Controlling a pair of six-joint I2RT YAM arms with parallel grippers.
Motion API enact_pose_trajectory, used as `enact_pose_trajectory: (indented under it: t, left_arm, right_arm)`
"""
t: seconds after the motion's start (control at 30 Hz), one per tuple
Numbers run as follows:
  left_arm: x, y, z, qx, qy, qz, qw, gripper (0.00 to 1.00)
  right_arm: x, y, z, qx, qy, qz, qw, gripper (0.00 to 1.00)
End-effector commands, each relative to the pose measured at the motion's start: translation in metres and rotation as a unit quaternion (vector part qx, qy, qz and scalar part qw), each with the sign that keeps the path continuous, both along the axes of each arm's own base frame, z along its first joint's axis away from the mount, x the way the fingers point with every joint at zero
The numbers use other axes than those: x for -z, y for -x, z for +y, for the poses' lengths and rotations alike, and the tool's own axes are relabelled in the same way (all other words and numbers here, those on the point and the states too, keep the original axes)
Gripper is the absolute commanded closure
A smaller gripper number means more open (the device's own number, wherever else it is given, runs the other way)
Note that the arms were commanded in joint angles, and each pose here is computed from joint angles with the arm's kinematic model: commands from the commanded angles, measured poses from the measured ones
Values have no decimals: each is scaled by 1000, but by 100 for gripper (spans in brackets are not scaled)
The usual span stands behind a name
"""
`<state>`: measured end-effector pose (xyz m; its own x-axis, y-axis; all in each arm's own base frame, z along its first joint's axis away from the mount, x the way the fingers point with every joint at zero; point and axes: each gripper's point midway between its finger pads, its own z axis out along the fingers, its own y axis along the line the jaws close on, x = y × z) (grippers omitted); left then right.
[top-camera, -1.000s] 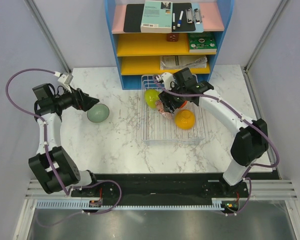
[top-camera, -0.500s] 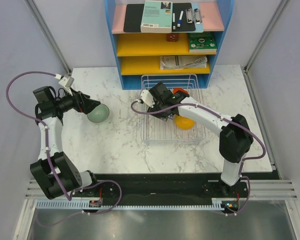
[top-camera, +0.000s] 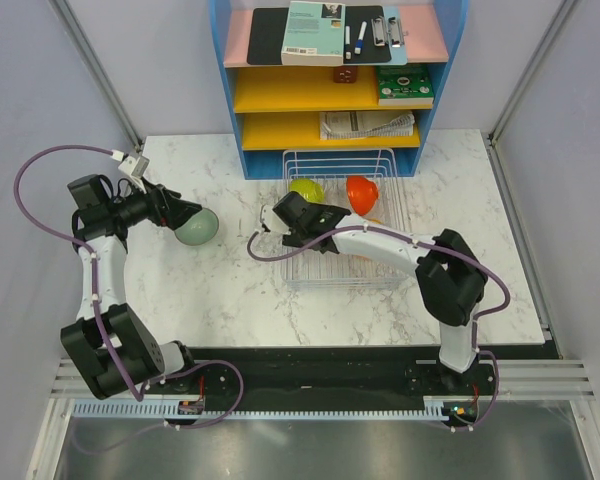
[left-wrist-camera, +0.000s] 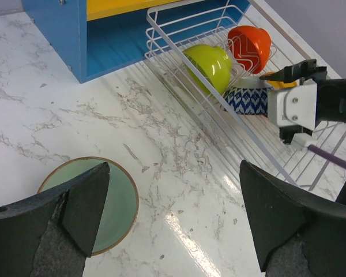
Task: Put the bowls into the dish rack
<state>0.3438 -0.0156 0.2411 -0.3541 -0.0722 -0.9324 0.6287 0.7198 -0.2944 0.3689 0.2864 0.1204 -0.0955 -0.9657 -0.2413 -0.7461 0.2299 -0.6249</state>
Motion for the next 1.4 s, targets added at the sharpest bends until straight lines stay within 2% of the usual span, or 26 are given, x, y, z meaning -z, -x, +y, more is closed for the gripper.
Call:
enact_pose_trajectory:
  t: [0.0, 0.3, 0.33, 0.37, 0.4, 0.47, 0.5, 0.6, 0.73, 1.17, 1.37]
  left_arm:
    - [-17, 5, -4, 7, 0, -27, 1000, 0]
    - [-16, 6, -3, 5, -4, -32, 999, 0]
    - [-17, 6, -3, 5, -4, -32, 999, 0]
    - [-16, 6, -4, 5, -4, -32, 999, 0]
    - [-17, 6, -4, 5, -5, -34, 999, 0]
    - [-18, 6, -3, 4, -7, -35, 999, 0]
    - [-17, 6, -3, 3, -7, -34, 999, 0]
    - [-18, 6, -3, 2, -8, -36, 999, 0]
    - [-20, 6, -3, 1, -10, -39, 999, 0]
    - [-21, 7, -3, -1, -14, -42, 999, 0]
    - [-22, 8, -3, -2, -17, -46, 999, 0]
  right_arm:
    - [3, -9, 4, -1, 28, -49, 998, 100]
    - [22, 1, 9, -15, 48, -62, 997, 100]
    - [22, 2, 8, -15, 47, -62, 997, 97]
    - [23, 4, 8, -16, 48, -59, 997, 89]
    - [25, 5, 9, -19, 45, -56, 997, 70]
    - [28, 9, 8, -22, 44, -47, 998, 52]
    - [28, 11, 9, -25, 41, -44, 998, 34]
    - [31, 15, 9, -29, 36, -33, 998, 18]
    - [33, 22, 12, -36, 21, -17, 999, 4]
    - [13, 39, 29, -60, -36, 30, 997, 2]
    - [-21, 29, 26, -39, -50, -12, 998, 2]
